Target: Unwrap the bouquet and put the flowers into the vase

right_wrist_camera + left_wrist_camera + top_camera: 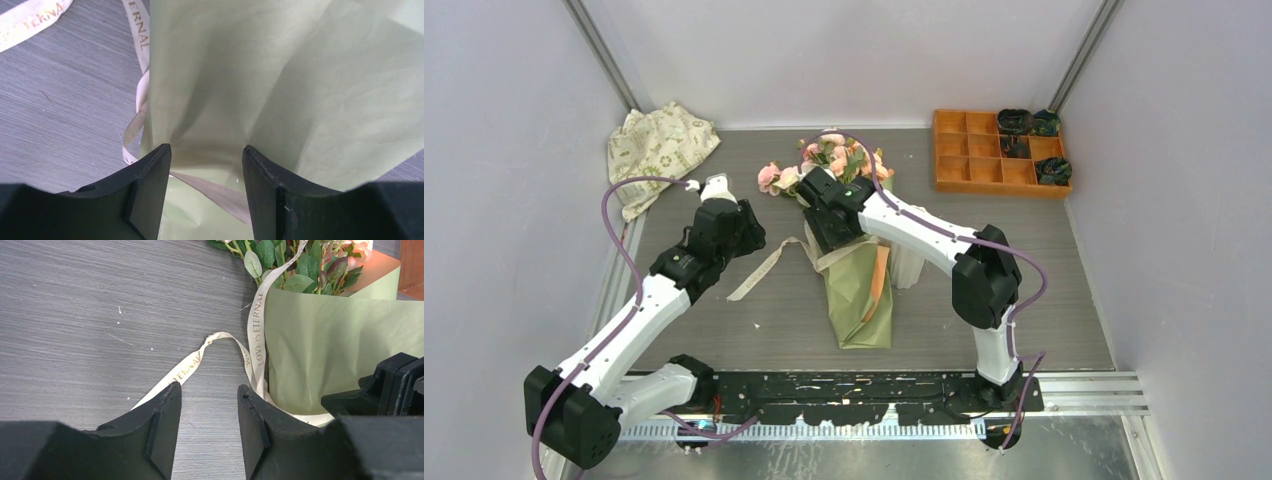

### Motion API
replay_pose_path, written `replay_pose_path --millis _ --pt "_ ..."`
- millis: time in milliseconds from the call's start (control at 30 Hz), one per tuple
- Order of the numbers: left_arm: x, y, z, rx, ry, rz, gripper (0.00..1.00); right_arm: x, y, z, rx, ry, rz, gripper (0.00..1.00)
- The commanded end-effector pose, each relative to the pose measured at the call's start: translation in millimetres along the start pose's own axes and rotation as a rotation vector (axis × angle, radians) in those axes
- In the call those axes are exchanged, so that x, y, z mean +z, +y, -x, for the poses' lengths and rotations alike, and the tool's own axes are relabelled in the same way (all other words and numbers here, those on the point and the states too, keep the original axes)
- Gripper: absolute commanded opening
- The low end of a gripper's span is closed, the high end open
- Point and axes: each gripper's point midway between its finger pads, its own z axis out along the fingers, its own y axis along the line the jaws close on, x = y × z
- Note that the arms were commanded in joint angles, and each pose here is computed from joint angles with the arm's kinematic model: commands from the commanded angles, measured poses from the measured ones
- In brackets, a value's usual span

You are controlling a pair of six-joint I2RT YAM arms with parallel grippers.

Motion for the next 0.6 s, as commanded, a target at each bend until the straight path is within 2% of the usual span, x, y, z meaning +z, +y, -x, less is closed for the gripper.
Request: replay_pose_path --millis 0,567 --pt "-3 0 8 -0.007 -0.029 -0.004 0.46 -16 10 -7 0.005 0.006 0.08 0.6" --pt "-9 -1 7 -0.021 -0.028 -0.017 0.46 -48 27 -44 -0.014 0.041 0.201 0.6"
